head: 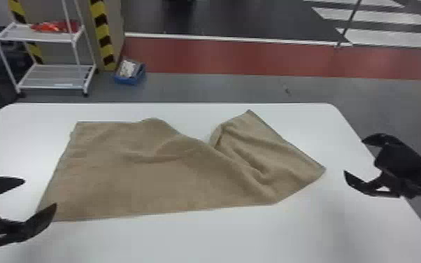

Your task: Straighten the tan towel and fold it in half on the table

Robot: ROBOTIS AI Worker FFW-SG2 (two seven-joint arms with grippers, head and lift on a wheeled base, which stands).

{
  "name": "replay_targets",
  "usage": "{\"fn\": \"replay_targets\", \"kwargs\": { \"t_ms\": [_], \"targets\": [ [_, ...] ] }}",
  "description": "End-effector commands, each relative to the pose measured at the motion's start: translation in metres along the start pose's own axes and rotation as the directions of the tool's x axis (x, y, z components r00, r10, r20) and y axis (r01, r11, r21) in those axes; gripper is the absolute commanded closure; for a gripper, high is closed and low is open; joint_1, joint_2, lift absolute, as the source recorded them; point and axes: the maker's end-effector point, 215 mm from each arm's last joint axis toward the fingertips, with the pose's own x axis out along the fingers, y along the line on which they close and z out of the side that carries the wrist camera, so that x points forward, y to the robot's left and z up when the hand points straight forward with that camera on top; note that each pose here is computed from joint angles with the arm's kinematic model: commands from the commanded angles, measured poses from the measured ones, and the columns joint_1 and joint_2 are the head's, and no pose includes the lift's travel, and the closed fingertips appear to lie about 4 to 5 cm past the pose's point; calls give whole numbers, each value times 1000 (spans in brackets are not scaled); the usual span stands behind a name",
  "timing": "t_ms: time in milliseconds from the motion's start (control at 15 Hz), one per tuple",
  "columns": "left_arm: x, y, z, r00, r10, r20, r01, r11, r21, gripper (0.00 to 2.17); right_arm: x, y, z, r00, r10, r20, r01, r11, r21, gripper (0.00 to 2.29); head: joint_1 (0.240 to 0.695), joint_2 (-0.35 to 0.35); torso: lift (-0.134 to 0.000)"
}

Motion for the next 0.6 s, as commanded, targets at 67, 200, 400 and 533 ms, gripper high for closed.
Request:
{"fn": "replay_targets", "kwargs": {
  "t_ms": [67,200,400,533],
  "targets": [
    [-2,10,-5,999,-5,-42,8,998,66,147,22,1,-11,998,36,-55,-40,998,-58,191,695,-115,-123],
    [-2,17,-8,996,-35,-81,44,993,113,208,28,1,-5,998,51,-48,-54,996,-64,194,695,-113,-123],
    [-8,13,-25,979,-114,-169,139,980,142,211,28,-6,-11,997,52,-59,-56,996,-68,198,695,-100,-123],
    [-8,4,-33,966,-155,-209,190,968,161,211,30,-7,-10,996,69,-64,-74,993,-87,198,695,-98,-123]
  ]
}}
